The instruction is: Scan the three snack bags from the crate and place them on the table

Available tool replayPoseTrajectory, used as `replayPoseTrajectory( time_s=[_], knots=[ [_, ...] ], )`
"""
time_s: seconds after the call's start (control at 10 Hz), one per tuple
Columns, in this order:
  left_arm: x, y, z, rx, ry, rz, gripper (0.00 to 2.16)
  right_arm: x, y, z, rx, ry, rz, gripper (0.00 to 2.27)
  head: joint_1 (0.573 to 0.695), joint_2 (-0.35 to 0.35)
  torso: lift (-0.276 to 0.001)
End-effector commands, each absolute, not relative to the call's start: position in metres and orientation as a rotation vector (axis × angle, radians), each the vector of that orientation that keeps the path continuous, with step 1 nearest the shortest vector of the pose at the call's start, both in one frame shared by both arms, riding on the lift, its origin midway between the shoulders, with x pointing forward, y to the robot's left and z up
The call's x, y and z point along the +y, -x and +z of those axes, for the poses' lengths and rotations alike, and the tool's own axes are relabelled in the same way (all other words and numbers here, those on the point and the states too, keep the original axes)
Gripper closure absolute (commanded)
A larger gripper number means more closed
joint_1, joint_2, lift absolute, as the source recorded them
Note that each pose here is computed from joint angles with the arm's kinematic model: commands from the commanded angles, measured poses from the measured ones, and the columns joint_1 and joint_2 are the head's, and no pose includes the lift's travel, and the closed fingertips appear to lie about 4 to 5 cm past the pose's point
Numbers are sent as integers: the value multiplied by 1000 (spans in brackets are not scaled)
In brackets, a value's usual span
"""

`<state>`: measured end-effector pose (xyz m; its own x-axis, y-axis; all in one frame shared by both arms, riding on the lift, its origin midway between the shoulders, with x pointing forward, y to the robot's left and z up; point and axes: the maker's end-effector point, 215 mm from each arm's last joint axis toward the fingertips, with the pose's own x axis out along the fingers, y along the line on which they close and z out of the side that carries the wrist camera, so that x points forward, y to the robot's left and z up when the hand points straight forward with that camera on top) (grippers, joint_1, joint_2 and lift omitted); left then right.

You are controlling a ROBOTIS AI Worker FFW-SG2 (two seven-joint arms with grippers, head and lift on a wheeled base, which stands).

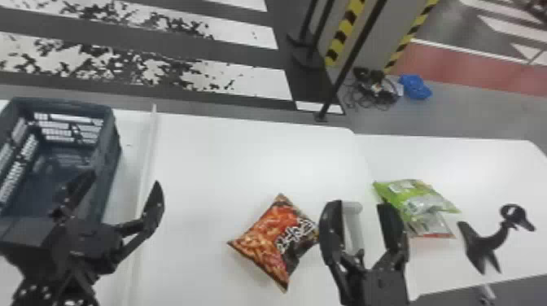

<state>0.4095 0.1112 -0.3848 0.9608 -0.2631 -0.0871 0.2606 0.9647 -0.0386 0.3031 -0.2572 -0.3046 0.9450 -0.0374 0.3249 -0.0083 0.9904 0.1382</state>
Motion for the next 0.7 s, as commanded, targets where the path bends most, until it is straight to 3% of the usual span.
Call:
replayPoseTrajectory(
  time_s=[0.0,0.3,0.6],
  knots=[
    [152,-400,-376,63,48,-206,66,-255,-303,-312,-314,-136,-13,110,695,-249,-37],
    [228,-392,-357,12,86,-110,76,-206,-302,-336,-239,-60,97,117,695,-111,-37],
    [253,-386,-343,-1,84,-70,80,-137,-289,-397,-46,43,285,117,695,113,-37]
  ],
)
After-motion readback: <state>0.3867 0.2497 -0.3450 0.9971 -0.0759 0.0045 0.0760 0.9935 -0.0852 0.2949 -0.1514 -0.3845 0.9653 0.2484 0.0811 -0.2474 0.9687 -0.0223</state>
